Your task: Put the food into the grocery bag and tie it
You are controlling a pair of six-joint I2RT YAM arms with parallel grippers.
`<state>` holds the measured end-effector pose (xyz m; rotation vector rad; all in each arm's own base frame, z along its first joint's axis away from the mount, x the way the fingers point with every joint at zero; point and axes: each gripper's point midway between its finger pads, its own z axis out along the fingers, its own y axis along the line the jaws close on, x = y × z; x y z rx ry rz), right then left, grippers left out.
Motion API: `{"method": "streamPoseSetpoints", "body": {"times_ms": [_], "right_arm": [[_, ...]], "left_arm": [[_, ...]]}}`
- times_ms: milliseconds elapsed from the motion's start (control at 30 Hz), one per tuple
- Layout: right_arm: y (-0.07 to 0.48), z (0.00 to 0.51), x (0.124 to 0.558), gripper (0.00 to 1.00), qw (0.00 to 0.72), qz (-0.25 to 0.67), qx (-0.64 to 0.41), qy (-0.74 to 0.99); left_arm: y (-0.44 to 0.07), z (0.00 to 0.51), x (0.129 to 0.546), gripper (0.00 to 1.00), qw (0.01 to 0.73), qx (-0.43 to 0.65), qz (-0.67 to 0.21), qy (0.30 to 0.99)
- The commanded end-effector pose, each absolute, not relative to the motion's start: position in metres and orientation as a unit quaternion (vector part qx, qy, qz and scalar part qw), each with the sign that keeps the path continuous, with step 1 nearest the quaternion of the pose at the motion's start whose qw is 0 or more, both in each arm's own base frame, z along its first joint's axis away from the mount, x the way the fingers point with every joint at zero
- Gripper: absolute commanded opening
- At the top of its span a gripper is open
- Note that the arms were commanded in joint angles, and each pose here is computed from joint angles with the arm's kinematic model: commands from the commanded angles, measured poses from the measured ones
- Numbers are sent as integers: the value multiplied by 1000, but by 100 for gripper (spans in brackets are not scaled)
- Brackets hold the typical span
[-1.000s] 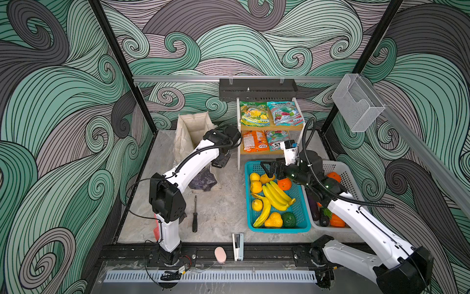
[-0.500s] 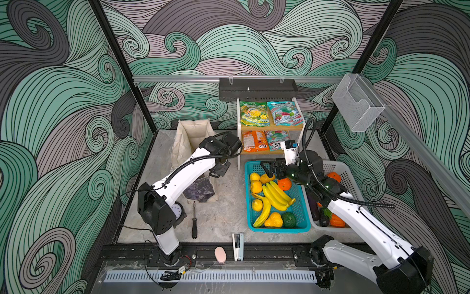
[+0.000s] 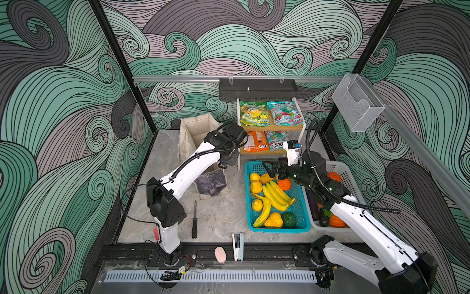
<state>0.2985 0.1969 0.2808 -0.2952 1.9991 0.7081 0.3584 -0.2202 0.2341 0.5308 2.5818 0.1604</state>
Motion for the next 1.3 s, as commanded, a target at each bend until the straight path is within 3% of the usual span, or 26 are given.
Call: {"method": "streamPoseSetpoints", "body": {"times_ms": [0, 400, 667, 967, 1000, 1033, 1167, 1267], "right_arm": [[194, 276, 298, 100, 481, 279, -124, 822], [199, 277, 297, 100, 476, 300, -120, 818], [196, 281, 294, 100, 479, 298, -118, 818], [198, 285, 294, 99, 479, 299, -121, 816], [199, 285, 295, 100, 479, 301, -122, 816], [199, 284, 296, 100, 478, 300, -121, 816], [202, 284, 298, 100, 473, 303, -123, 818], [201, 285, 298, 100, 476, 301, -124, 817]], "left_arm": [[-226, 235, 339, 0, 212, 185, 34, 959], [-226, 235, 288, 2, 221, 185, 19, 957], [-238, 241, 265, 2, 215, 167, -47, 961], [-241, 230, 226, 7, 192, 189, -21, 963], [-241, 230, 224, 10, 192, 191, -21, 962], [-242, 231, 222, 20, 194, 192, -24, 962], [-246, 242, 221, 33, 206, 197, -43, 958], [-251, 263, 226, 62, 247, 210, -72, 943]]}}
